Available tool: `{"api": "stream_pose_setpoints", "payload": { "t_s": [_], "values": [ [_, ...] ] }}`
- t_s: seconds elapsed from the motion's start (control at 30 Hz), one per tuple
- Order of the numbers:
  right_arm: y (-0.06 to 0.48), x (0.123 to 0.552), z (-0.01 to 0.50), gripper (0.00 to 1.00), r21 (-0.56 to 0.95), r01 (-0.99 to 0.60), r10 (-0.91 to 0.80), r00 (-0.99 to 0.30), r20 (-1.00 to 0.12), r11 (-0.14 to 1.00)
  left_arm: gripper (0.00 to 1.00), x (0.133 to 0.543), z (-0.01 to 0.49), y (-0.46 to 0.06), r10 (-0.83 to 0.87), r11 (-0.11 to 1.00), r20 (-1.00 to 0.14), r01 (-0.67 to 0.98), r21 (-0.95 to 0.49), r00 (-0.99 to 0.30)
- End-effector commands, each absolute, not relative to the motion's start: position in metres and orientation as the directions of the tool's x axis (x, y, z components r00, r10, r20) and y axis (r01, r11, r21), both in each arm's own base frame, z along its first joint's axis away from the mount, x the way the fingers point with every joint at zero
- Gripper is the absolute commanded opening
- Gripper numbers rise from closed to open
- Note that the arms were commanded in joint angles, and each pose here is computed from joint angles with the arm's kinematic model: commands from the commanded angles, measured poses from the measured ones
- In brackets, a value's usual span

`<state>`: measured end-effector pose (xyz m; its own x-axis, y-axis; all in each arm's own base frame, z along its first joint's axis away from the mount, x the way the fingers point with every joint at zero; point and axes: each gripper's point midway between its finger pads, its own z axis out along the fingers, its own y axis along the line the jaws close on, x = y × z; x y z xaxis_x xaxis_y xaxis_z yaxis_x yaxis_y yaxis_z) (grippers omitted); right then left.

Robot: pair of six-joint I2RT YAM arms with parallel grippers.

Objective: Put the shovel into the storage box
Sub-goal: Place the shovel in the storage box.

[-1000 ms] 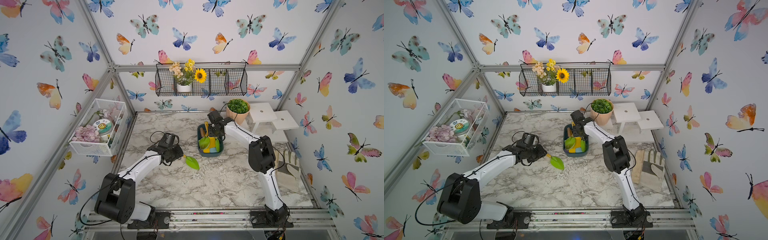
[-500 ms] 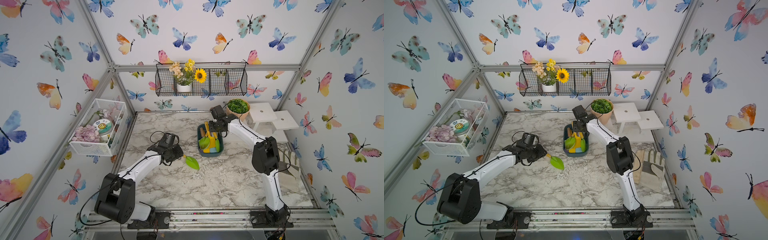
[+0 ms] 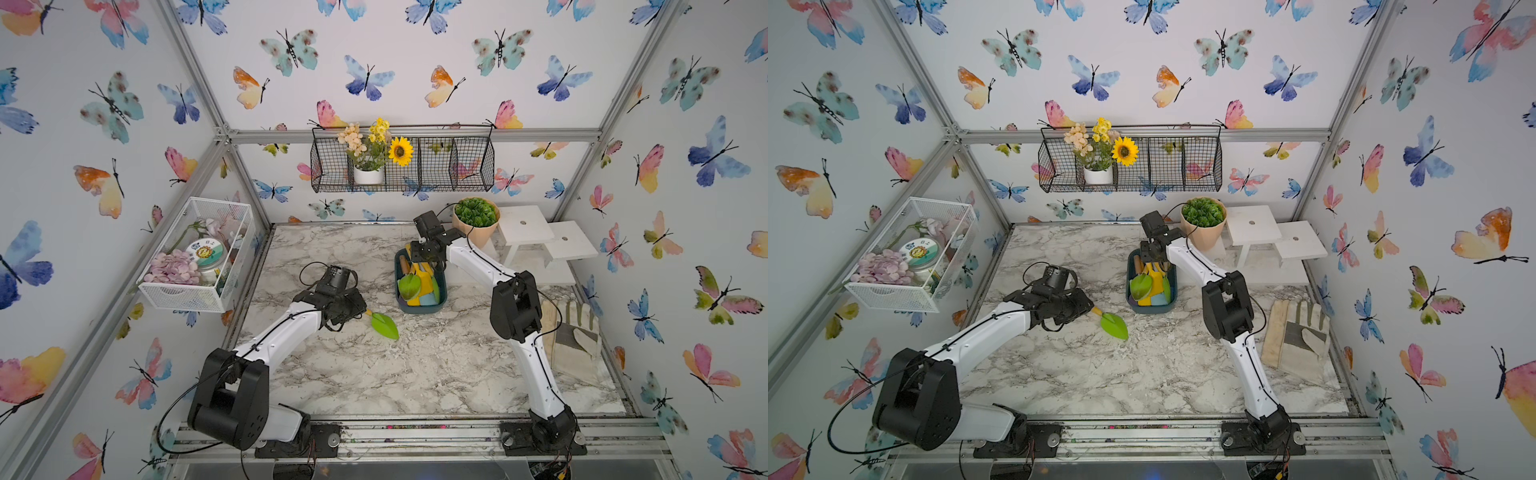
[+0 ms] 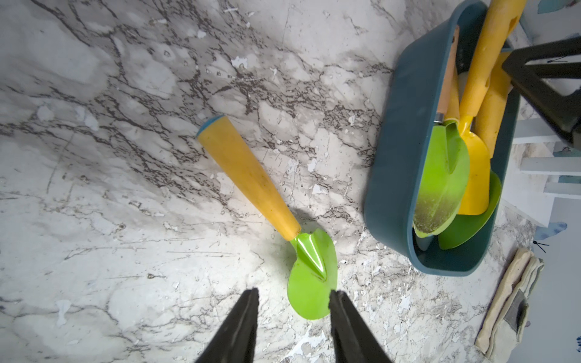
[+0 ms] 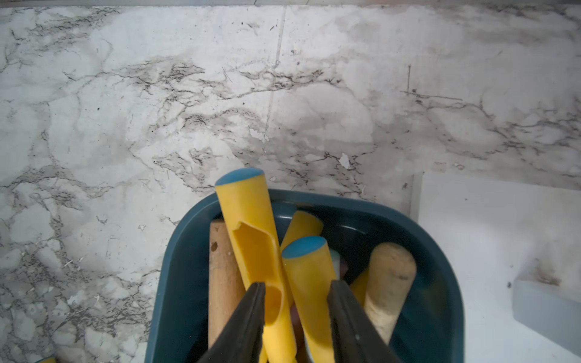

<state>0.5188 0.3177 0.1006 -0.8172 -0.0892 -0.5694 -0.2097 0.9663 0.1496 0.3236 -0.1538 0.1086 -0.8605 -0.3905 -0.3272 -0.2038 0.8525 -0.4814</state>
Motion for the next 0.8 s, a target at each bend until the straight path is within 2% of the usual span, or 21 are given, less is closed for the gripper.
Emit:
{"api": "stream_pose_setpoints", "payload": {
  "t_s": [0.0,0.2,0.5,0.77],
  "values": [
    [0.315,0.509,0.071,0.37,0.153,-0.212,-0.109,-0.857,-0.503,0.965,0.43,0.325,0.11,-0.152,-0.383,0.863,-0.337,-0.203,-0.463,-0.86],
    [0.309,0.501,0.072,0.35,0.148,-0.203,-0.105,-0.862,-0.497,0.968,0.43,0.328,0.109,-0.154,-0.377,0.863,-0.335,-0.196,-0.465,-0.864],
    [0.296,0.497,0.118,0.4,0.126,-0.187,-0.086,-0.823,-0.562,0.974,0.44,0.336,0.109,-0.159,-0.369,0.864,-0.334,-0.187,-0.468,-0.867],
    [0.289,0.474,0.149,0.42,0.17,-0.214,-0.078,-0.811,-0.58,0.962,0.44,0.339,0.099,-0.165,-0.369,0.862,-0.311,-0.198,-0.466,-0.876]
  ]
}}
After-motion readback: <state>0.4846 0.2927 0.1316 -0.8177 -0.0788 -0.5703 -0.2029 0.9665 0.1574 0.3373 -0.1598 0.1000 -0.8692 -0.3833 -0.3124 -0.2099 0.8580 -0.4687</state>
